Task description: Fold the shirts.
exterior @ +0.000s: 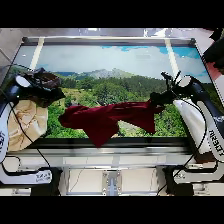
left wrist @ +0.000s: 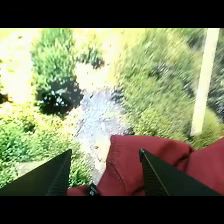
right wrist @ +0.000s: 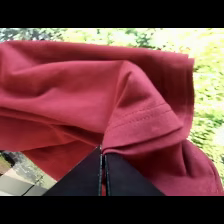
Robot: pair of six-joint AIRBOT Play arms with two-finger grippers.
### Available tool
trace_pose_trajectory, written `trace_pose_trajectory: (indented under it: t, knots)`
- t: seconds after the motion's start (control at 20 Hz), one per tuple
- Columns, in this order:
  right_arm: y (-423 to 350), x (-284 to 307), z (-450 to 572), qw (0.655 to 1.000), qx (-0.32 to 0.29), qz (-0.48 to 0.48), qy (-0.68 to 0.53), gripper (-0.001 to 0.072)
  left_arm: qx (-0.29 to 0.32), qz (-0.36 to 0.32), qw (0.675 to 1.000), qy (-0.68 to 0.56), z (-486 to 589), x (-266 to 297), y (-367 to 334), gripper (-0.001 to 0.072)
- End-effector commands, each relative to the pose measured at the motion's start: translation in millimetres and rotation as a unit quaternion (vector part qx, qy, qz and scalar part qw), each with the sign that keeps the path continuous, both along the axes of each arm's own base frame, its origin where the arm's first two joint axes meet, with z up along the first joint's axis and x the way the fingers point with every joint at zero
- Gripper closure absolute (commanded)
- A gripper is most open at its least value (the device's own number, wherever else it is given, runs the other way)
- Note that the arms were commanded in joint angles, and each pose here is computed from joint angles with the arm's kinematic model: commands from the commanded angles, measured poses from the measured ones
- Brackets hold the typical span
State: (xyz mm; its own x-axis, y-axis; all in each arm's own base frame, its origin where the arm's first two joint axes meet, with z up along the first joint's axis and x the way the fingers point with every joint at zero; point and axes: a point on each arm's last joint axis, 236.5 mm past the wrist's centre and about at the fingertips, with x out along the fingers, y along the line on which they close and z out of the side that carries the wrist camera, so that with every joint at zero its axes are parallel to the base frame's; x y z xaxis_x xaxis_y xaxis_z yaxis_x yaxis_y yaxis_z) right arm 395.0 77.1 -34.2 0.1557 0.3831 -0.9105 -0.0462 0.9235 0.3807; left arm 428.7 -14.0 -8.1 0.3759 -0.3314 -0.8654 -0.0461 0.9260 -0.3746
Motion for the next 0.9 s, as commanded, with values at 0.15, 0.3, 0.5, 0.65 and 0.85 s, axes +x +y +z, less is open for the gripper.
trace_pose_trajectory:
  t: [0.15,0.3,0.5,0.65,0.85]
  knots:
    - [3.7,-8.9,-0.5,1.0,0.006,0.012,0.017,0.07,0.002,0.076,0.994,0.077,5.0,-115.7,14.2,0.0202]
    - [3.7,-8.8,-0.6,1.0,0.005,0.021,0.013,0.0698,-0.044,0.128,0.991,0.024,-24.0,-160.7,-13.0,0.0203]
    - [3.6,-8.8,-0.6,1.0,0.004,0.024,0.012,0.0325,-0.101,0.141,0.983,-0.067,-52.7,-185.7,-48.2,0.0203]
    - [3.7,-10.6,-0.7,1.0,0.005,0.026,0.015,0.0326,-0.104,0.115,0.986,-0.059,-66.8,-199.5,-65.2,0.0203]
    - [4.4,-12.4,-0.6,0.999,0.006,0.027,0.019,0.0326,-0.076,0.121,0.984,-0.106,-66.3,-176.3,-60.8,0.0203]
